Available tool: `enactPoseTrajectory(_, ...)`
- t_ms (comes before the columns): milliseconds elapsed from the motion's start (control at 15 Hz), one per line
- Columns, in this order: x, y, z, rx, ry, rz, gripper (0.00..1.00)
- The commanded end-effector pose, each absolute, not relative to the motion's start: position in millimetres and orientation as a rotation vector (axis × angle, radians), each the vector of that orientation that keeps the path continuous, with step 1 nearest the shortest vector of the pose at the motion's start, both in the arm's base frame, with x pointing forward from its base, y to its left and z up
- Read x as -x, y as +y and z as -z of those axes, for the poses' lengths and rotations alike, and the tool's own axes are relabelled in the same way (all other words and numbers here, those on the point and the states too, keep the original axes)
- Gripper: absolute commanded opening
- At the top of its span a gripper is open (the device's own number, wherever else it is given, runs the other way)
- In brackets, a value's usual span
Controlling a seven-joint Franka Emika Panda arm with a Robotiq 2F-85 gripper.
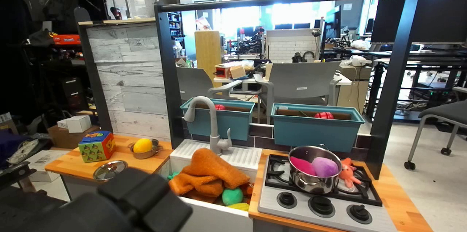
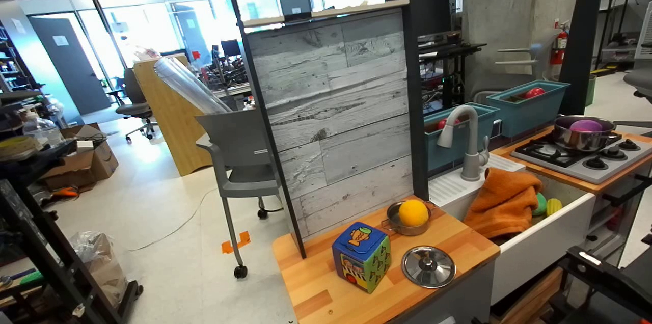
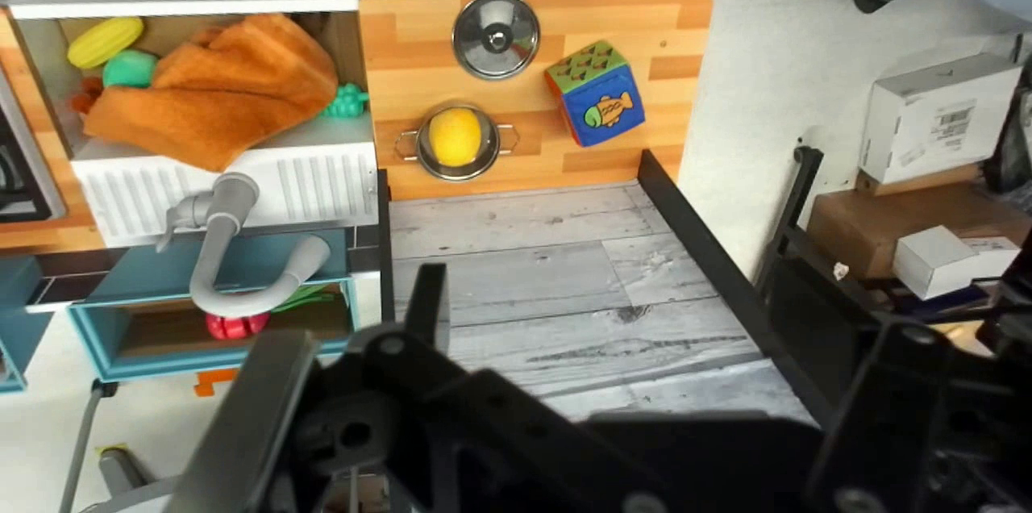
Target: Remove the orange plush toy from the silver pot and put it on the left side of the countertop
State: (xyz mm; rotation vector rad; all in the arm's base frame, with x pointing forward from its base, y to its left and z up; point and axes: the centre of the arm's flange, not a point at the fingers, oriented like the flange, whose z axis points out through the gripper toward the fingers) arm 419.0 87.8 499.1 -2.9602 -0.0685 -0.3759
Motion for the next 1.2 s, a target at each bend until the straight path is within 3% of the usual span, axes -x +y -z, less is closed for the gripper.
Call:
enactPoseTrajectory(0,-482.0,94.9,-494.5,3.005,0.019,0.35,1.0)
enactPoseTrajectory(467,-535.5,92.2,-408.7,3.042,0.132,0.336,1.0)
enactPoseTrajectory(1133,-555.4,98.3,-323.2,3.0,0.025,0.346,1.0)
